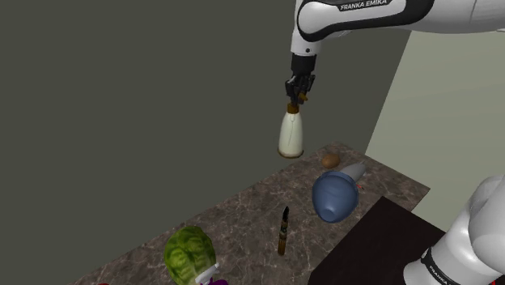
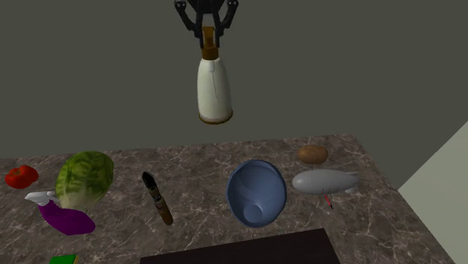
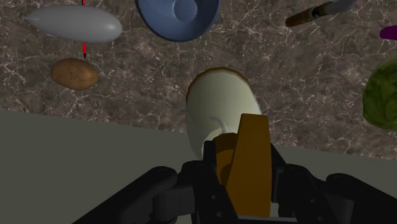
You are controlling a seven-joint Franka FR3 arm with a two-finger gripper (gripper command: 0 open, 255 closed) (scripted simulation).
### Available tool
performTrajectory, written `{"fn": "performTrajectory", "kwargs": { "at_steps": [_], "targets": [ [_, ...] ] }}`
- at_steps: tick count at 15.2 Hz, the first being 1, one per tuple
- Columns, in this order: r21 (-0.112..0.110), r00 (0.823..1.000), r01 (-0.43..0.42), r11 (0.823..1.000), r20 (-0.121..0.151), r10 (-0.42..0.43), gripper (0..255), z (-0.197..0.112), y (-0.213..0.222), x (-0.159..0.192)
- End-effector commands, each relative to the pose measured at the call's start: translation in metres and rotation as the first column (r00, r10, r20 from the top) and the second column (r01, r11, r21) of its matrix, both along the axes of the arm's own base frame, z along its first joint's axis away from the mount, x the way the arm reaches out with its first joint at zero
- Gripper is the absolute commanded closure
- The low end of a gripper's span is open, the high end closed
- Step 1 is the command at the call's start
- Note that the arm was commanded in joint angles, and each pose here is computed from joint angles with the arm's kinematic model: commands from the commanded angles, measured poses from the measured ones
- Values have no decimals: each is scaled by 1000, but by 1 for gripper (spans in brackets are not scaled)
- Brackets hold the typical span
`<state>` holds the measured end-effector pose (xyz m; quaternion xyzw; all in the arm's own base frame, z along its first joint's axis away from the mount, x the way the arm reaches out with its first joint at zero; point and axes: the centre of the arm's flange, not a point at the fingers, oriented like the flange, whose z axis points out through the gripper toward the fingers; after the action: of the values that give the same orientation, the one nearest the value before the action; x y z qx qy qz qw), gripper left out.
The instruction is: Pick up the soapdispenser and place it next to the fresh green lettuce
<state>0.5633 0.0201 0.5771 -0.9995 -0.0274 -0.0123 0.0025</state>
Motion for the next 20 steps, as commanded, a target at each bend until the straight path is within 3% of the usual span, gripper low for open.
{"fn": "performTrajectory", "kwargs": {
  "at_steps": [1,20],
  "targets": [
    [0,1000,1,1000,1,-1,255,4,26,-5],
    [0,1000,1,1000,1,-1,255,6,270,-62]
  ]
}}
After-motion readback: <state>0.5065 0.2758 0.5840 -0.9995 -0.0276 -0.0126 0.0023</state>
